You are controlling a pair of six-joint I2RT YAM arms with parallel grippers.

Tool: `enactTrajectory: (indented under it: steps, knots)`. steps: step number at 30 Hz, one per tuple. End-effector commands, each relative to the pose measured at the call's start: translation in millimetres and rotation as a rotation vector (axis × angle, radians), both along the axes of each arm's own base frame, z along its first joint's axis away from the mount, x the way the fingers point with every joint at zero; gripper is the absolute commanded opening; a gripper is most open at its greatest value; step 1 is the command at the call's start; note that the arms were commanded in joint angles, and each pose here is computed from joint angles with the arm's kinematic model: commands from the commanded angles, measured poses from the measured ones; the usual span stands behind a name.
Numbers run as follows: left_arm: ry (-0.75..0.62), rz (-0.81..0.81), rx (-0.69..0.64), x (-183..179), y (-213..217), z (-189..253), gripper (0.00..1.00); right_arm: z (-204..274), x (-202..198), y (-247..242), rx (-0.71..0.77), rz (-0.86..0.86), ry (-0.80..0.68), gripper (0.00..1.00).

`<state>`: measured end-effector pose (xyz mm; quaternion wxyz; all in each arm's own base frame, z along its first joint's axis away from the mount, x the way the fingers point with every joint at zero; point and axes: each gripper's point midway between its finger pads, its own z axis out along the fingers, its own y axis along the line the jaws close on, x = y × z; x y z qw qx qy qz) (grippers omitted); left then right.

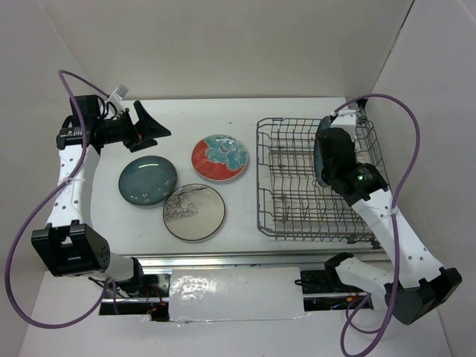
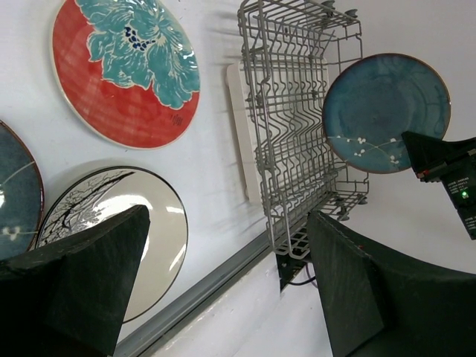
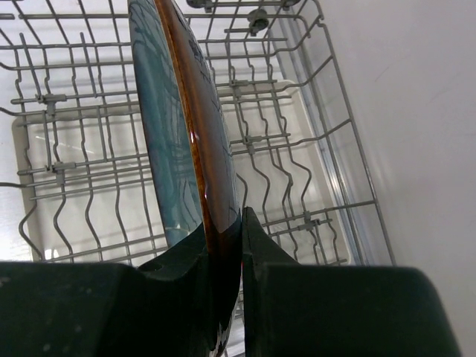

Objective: Load the plates into the dish rack

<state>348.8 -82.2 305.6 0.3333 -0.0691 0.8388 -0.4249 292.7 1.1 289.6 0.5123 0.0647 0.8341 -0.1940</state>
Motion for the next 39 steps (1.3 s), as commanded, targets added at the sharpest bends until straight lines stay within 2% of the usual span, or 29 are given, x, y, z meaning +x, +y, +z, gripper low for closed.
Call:
enactTrajectory:
  steps: [1,8,21,28,33,39]
  knots:
    - [-0.021,-0.006,0.016,4,2,0,0.99,41,21,3,0.083,-0.029,-0.202,0.00]
    - [-0.009,-0.007,0.017,3,2,-5,0.99,17,27,0,0.060,-0.049,-0.147,0.00]
    - [0.007,-0.008,0.018,3,3,-12,0.99,0,28,-1,0.064,-0.058,-0.119,0.00]
    - [-0.005,-0.004,0.030,4,4,-8,0.99,18,23,-6,0.103,-0.063,-0.178,0.00]
    - [0.004,-0.010,0.018,3,2,-10,0.99,16,24,-6,0.096,-0.064,-0.164,0.00]
    - [-0.007,-0.012,0.022,3,3,-7,0.99,20,20,-22,0.099,-0.131,-0.195,0.00]
